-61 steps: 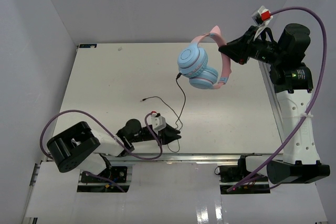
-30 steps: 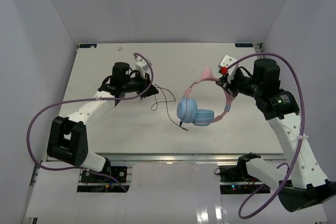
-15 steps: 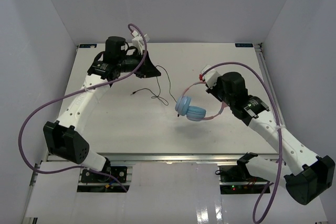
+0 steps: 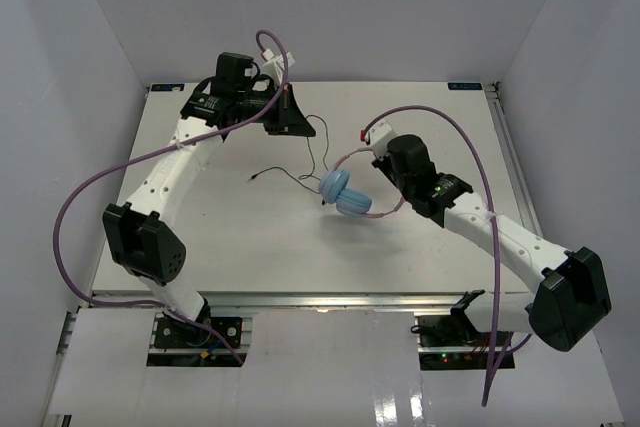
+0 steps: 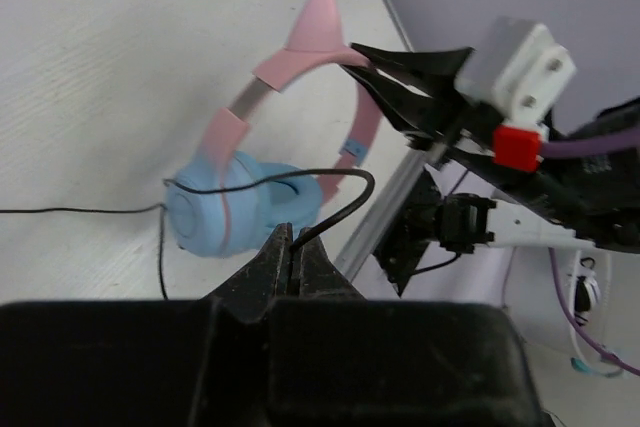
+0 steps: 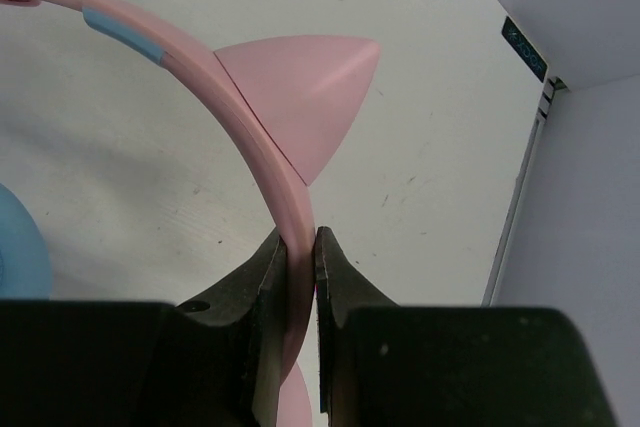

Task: Wrap the headphones

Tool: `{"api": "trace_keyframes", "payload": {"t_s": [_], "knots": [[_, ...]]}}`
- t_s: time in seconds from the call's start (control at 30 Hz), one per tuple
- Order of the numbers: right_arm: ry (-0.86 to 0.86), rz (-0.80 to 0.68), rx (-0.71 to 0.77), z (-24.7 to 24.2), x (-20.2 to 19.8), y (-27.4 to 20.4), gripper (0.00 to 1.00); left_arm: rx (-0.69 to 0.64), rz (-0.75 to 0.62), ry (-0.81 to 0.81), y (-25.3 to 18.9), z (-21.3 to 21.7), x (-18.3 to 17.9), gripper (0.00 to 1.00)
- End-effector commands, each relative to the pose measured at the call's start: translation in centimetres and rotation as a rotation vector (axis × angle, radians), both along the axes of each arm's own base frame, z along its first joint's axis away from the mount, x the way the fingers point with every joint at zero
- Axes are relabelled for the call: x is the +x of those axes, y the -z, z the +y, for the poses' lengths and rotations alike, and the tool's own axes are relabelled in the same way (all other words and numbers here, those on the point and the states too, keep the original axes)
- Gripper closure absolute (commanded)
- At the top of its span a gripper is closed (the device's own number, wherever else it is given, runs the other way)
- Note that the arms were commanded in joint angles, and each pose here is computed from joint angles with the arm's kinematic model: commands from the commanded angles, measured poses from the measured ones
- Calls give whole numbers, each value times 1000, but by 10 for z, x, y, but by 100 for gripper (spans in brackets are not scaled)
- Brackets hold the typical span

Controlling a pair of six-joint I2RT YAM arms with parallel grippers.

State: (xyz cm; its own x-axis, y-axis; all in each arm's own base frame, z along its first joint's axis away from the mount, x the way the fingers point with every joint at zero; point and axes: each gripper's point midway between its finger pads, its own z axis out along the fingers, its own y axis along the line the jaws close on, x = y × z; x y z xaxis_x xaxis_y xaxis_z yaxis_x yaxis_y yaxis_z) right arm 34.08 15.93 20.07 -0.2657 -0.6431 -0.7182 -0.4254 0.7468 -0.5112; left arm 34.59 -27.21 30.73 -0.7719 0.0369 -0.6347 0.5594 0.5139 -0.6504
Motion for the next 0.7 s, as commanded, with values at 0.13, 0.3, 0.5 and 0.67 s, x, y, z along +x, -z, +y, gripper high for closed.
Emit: {"api": "trace_keyframes", "payload": {"t_s": [0.13, 0.3, 0.5, 0.67], "knots": [[196, -337, 221, -1, 40, -98, 92, -92, 60, 170, -11, -4, -79, 100], [163, -346, 205, 10, 50, -113, 92, 0, 89, 187, 21, -3, -87, 100], [74, -176, 356, 43, 41, -99, 92, -4, 139, 229, 29, -33, -86, 100], [-4, -10, 434, 74, 32, -68, 92, -38, 79, 158, 5, -68, -61, 100]]}}
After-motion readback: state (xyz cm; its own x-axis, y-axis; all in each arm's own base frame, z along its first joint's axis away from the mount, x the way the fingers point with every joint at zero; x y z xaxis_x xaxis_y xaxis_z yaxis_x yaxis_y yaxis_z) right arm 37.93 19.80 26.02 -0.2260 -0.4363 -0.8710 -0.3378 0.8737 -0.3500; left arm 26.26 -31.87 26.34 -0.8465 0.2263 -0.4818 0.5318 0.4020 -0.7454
